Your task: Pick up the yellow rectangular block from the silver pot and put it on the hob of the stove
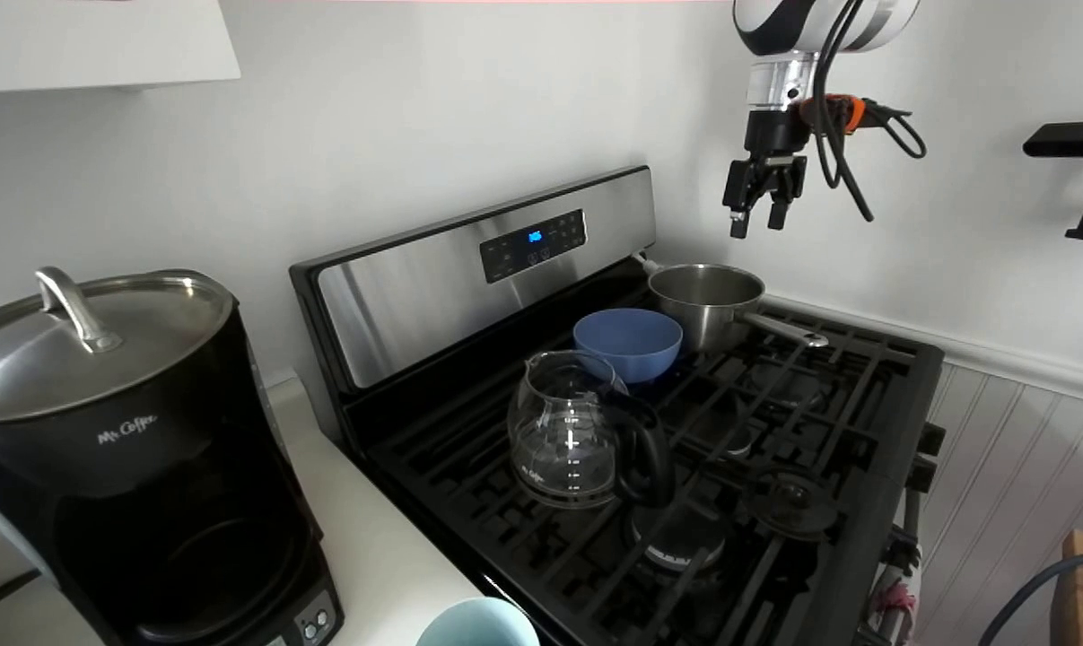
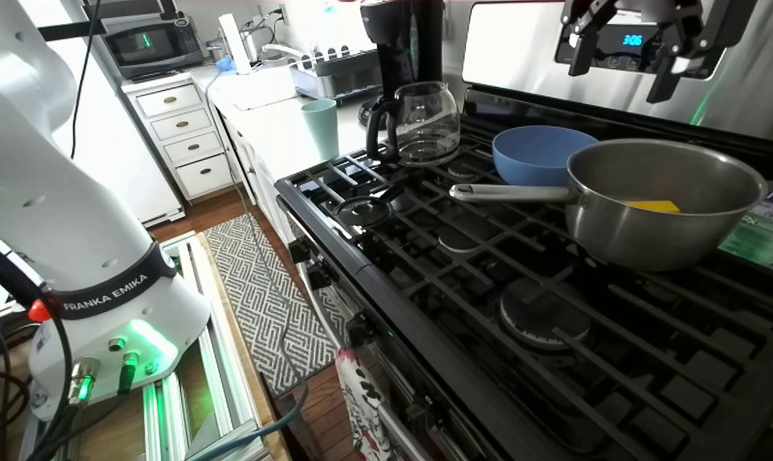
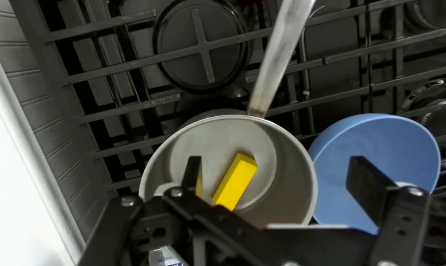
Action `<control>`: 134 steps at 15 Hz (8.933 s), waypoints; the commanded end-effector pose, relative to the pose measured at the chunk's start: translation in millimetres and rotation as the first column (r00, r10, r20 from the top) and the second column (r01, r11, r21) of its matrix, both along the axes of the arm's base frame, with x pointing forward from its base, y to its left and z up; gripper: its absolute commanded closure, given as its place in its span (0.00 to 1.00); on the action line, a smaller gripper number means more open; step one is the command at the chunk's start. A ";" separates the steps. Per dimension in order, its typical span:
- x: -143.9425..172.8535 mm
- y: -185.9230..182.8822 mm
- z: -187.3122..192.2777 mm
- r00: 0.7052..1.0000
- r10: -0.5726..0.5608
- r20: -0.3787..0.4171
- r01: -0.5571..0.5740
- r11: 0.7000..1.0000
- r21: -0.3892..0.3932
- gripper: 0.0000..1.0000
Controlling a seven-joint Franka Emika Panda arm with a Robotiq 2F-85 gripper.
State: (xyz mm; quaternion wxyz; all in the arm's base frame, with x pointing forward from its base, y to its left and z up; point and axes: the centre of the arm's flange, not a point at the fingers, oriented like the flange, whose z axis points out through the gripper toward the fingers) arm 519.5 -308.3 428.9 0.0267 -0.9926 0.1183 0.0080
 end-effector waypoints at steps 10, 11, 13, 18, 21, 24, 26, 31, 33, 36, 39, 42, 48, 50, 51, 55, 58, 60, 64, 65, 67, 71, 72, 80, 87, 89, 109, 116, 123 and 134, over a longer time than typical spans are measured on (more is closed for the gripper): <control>81.6 -36.4 -58.5 0.978 -0.198 -0.070 0.196 0.980 -0.034 0.00; 82.7 -35.2 -62.3 0.978 -0.196 -0.075 0.194 0.981 -0.033 0.00; 82.1 -35.9 -59.1 0.978 -0.197 -0.070 0.195 0.980 -0.033 0.00; 113.4 -24.8 -103.7 0.998 -0.048 -0.029 0.049 0.998 0.036 0.00; 116.9 -23.1 -129.9 0.999 -0.010 -0.032 0.010 1.000 0.026 0.00; 113.0 -30.6 -147.7 0.999 -0.007 -0.039 0.008 1.000 0.023 0.00; 111.9 -30.8 -155.5 0.999 -0.004 -0.032 0.005 0.999 0.035 0.00; 114.2 -22.0 -161.3 1.000 -0.016 -0.013 0.017 0.999 0.044 0.00; 115.2 -19.9 -162.1 1.000 -0.019 -0.011 0.020 0.999 0.036 0.00; 107.1 -22.3 -160.7 0.997 -0.068 -0.018 0.068 0.998 0.001 0.00; 96.9 -25.4 -159.3 0.995 -0.101 -0.014 0.101 0.995 -0.021 0.00; 93.3 -33.1 -161.4 0.989 -0.148 -0.009 0.147 0.988 -0.046 0.00; 91.3 -42.0 -165.3 0.979 -0.206 0.003 0.206 0.977 -0.049 0.00; 92.2 -39.9 -164.9 0.977 -0.215 0.007 0.215 0.975 -0.052 0.00; 93.2 -36.6 -164.0 0.976 -0.219 0.013 0.220 0.974 -0.058 0.00; 98.5 -23.2 -163.5 0.975 -0.219 0.045 0.222 0.971 -0.084 0.00; 102.3 -15.3 -166.7 0.972 -0.223 0.074 0.229 0.969 -0.097 0.00; 104.7 -13.2 -169.0 0.967 -0.232 0.102 0.241 0.966 -0.093 0.00; 105.4 -12.6 -171.0 0.960 -0.246 0.131 0.260 0.961 -0.099 0.00; 105.1 -12.8 -171.2 0.959 -0.248 0.134 0.262 0.960 -0.101 0.00; 102.8 -11.7 -172.2 0.963 -0.238 0.123 0.251 0.962 -0.104 0.00; 99.6 -8.7 -173.3 0.973 -0.213 0.092 0.222 0.969 -0.110 0.00; 99.5 -8.0 -173.6 0.974 -0.209 0.089 0.218 0.969 -0.113 0.00; 100.6 -1.0 -173.9 0.977 -0.195 0.088 0.204 0.972 -0.114 0.54; 101.0 0.0 -172.0 0.977 -0.194 0.092 0.204 0.972 -0.118 0.92; 98.5 1.2 -170.5 0.976 -0.194 0.098 0.205 0.971 -0.122 0.92; 24.3 14.1 -134.1 0.999 0.005 -0.043 -0.013 0.985 -0.172 0.92; 14.8 15.6 -142.0 0.988 -0.042 -0.146 0.017 0.986 -0.167 0.92; 27.6 12.6 -134.8 0.996 -0.083 -0.008 0.081 0.988 -0.134 0.92; -5.7 -0.9 -100.0 0.975 -0.153 0.158 0.166 0.984 -0.070 0.92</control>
